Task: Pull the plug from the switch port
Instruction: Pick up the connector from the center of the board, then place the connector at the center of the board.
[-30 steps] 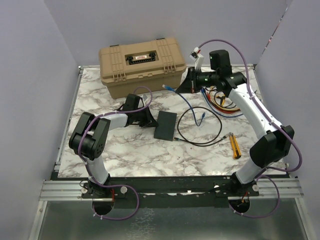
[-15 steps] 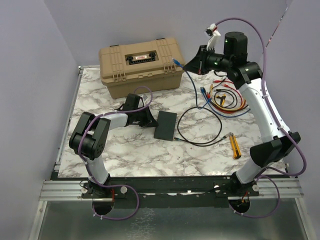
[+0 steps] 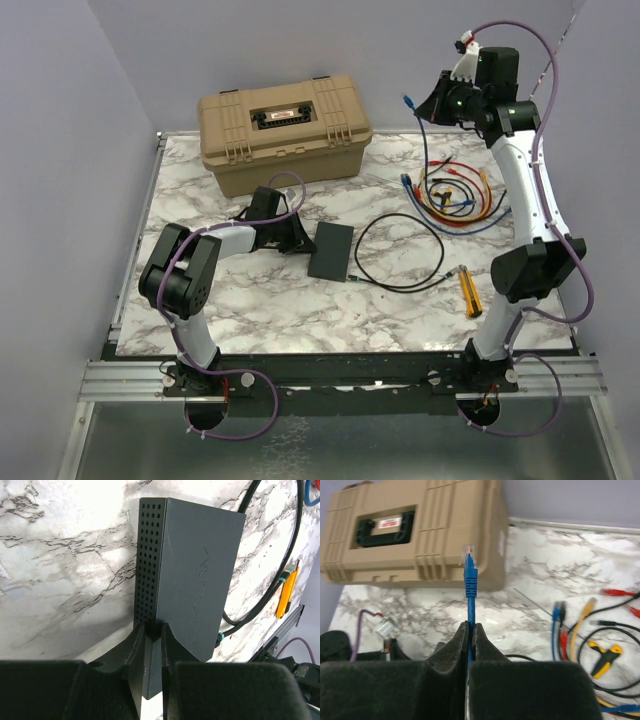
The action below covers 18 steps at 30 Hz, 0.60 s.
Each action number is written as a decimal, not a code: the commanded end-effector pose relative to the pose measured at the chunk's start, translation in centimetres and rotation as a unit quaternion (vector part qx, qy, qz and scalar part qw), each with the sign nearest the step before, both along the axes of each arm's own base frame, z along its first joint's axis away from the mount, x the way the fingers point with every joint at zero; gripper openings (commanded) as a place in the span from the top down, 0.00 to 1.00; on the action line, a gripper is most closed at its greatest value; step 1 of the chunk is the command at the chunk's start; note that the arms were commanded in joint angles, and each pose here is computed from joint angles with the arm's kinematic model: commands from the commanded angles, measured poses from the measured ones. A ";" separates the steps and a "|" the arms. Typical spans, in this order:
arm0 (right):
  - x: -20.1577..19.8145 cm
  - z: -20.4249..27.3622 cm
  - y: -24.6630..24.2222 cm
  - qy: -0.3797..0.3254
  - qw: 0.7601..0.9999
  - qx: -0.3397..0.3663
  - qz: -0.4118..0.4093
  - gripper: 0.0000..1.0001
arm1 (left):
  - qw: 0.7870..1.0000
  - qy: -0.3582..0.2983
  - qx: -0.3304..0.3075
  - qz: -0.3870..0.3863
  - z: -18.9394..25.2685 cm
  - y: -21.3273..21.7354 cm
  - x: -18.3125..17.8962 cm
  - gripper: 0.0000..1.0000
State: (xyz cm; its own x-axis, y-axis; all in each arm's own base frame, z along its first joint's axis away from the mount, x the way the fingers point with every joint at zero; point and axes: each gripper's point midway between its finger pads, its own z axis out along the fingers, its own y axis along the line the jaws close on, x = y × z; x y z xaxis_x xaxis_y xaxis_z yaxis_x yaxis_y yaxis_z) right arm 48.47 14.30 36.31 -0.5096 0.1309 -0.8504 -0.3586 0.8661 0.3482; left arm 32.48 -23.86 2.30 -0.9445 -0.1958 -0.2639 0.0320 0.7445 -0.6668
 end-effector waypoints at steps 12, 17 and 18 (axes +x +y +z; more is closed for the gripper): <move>5.7 -9.0 -11.0 0.091 0.990 -0.038 -0.102 1.00 | 0.970 0.141 0.196 0.006 -10.7 6.9 -7.7 1.00; 6.2 -14.0 -11.0 0.142 0.985 -0.043 -0.090 1.00 | 0.971 0.139 0.195 0.006 -10.5 6.8 -7.6 1.00; 6.5 -17.1 -10.2 0.174 0.982 -0.030 -0.068 1.00 | 0.971 0.142 0.195 0.006 -10.7 6.8 -7.7 1.00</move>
